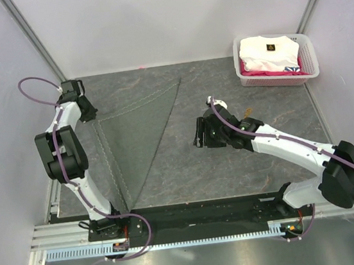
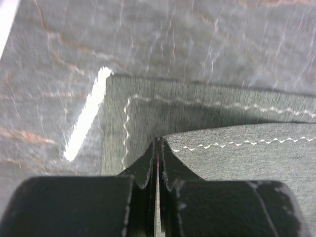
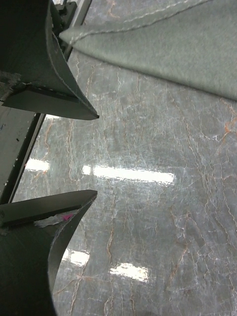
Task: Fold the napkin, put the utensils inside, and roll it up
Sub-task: Fold the napkin
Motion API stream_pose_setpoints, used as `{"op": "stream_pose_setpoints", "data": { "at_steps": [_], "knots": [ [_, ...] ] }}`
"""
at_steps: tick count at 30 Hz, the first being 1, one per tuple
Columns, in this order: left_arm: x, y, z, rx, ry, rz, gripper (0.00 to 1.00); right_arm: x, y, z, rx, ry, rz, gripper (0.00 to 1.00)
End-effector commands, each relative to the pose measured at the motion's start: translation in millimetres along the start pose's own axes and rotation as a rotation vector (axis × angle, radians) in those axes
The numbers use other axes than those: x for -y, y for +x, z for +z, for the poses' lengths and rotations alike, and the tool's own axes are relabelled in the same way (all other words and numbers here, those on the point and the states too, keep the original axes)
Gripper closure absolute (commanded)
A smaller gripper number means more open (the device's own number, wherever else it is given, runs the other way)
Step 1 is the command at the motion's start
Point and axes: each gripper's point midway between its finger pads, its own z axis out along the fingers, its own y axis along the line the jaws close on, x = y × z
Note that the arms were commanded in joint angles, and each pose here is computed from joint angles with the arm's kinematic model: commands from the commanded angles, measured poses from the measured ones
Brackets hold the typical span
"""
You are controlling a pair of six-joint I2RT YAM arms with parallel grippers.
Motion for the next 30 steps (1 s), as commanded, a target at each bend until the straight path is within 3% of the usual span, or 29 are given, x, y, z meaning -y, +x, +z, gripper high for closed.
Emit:
{"op": "stream_pose_setpoints", "data": {
  "at_steps": [1, 30],
  "knots": [
    [-5.8, -25.3, 5.7, 0.043, -0.017, 0.030, 0.98, 2.9, 1.0, 6.0, -0.002, 0.018, -0.013, 0.33],
    [-36.6, -44.4, 31.1, 0.035, -0.037, 0.021, 0.98, 5.2, 9.2, 15.0, -0.051, 0.040, -0.023, 0.32]
  ]
}}
